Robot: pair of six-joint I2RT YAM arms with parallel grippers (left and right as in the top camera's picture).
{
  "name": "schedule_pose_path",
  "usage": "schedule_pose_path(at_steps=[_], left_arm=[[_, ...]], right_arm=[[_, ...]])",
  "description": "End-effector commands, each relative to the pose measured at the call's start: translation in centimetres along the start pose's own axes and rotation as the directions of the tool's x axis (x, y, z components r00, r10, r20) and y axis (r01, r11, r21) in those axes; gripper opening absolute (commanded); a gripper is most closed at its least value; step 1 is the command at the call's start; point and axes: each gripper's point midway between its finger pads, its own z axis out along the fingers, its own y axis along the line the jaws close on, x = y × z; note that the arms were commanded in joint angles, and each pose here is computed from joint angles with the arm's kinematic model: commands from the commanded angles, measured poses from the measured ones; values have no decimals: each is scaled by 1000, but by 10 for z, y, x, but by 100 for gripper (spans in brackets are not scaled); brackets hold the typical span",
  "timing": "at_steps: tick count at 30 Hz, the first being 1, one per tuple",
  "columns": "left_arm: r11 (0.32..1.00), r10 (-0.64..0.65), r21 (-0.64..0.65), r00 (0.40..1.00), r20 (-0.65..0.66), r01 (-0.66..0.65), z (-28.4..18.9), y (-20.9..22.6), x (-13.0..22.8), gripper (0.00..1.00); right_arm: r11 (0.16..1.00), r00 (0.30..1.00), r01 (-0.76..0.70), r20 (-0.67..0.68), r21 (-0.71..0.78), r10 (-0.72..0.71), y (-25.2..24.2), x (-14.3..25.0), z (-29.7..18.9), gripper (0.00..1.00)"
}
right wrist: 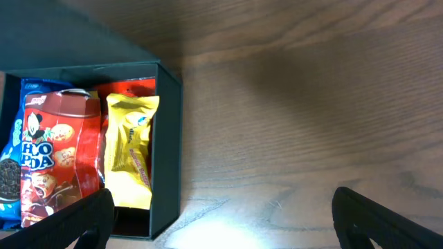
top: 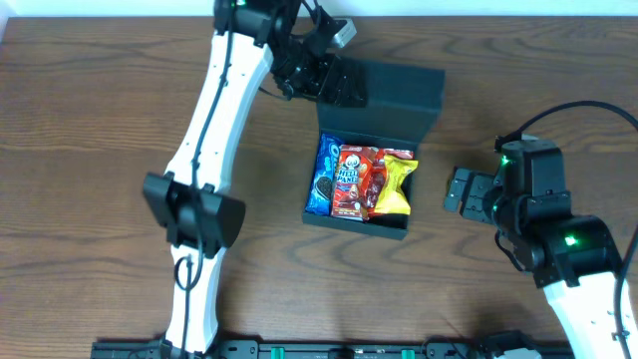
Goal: Pack container
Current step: 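Swing the lid down over the box with the left gripper, then bring both grippers to the left and right sides of the closed box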
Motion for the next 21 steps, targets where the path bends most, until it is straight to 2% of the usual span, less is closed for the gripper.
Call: schedule_pose_path(at_steps=[1,11,21], left_arm=[[995,65,-81,996,68,-59,-39,-18,2,95],[985,63,-168,993,96,-46,-84,-41,29,95],[936,-59,-341,993,99,90,-105,-21,50,95]], right_arm=[[1000,1000,1,19,5,-1,1,-6,-4,99],[999,1000,1,-7,-54,-1,12,-1,-4,99],[994,998,-8,-57,-106,2,20,9,-5,99]])
